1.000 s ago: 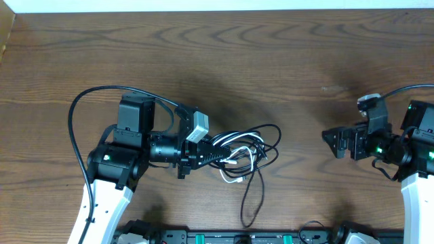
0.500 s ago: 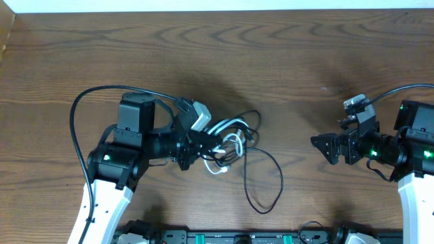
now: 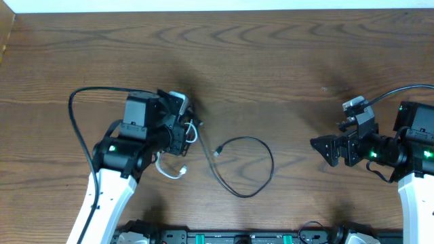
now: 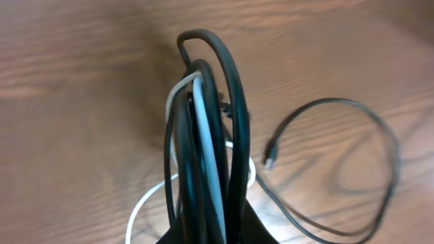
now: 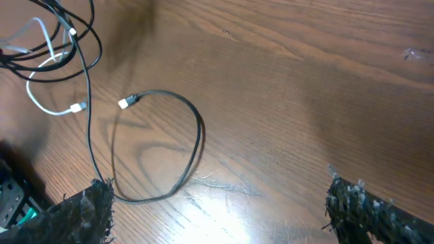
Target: Untangle cables
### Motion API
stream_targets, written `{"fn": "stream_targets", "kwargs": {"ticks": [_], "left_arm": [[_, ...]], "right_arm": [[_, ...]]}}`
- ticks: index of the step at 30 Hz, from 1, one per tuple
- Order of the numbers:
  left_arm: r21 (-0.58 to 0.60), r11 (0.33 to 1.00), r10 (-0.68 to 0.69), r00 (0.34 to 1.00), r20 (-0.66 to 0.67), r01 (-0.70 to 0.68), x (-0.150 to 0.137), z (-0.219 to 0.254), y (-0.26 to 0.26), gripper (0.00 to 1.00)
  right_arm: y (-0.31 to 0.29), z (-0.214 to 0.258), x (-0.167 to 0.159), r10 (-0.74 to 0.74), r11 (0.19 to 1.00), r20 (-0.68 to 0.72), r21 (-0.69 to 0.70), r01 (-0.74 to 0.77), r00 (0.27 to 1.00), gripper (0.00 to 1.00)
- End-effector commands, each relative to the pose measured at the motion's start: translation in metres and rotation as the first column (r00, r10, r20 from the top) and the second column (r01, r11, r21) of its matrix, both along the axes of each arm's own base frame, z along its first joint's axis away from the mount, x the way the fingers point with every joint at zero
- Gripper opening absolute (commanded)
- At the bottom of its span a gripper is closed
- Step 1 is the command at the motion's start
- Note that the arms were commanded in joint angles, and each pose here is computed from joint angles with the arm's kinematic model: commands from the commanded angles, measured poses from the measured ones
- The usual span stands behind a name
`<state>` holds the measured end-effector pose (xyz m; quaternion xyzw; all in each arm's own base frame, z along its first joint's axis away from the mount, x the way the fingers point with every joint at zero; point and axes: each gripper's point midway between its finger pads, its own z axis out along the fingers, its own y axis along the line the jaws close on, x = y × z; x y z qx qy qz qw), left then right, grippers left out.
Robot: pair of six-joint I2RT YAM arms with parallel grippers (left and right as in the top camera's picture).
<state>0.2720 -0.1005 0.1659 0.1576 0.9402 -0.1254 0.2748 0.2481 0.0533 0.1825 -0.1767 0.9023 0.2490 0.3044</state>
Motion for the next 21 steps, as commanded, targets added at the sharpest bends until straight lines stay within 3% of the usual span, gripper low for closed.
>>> {"fn": "stream_targets", "kwargs": {"ticks": [1,3,6,21], "left_arm": [[0.076,0.995,0.064,0.997,-0.033,-0.061,0.006,-0.014,0.014,0.22],[0.084,0.995,0.064,0.996,-0.060,-0.059,0.005,-0.021,0.014,0.31],[0.093,0.994,0.065,0.994,-0.091,-0.056,0.005,-0.029,0.014,0.35],[0.097,0.994,0.065,0.992,-0.105,-0.055,0.004,-0.032,0.014,0.40]], "right_arm": [[0.004,0.006,0.001,0.024,1.000,0.021,0.010,-0.025,0.999,0.98],[0.004,0.006,0.001,0.024,1.000,0.021,0.010,-0.024,0.999,0.98],[0.004,0.006,0.001,0.024,1.000,0.021,0.009,-0.024,0.999,0.99],[0.001,0.003,0.001,0.015,1.000,0.014,-0.009,-0.014,1.000,0.99]]}}
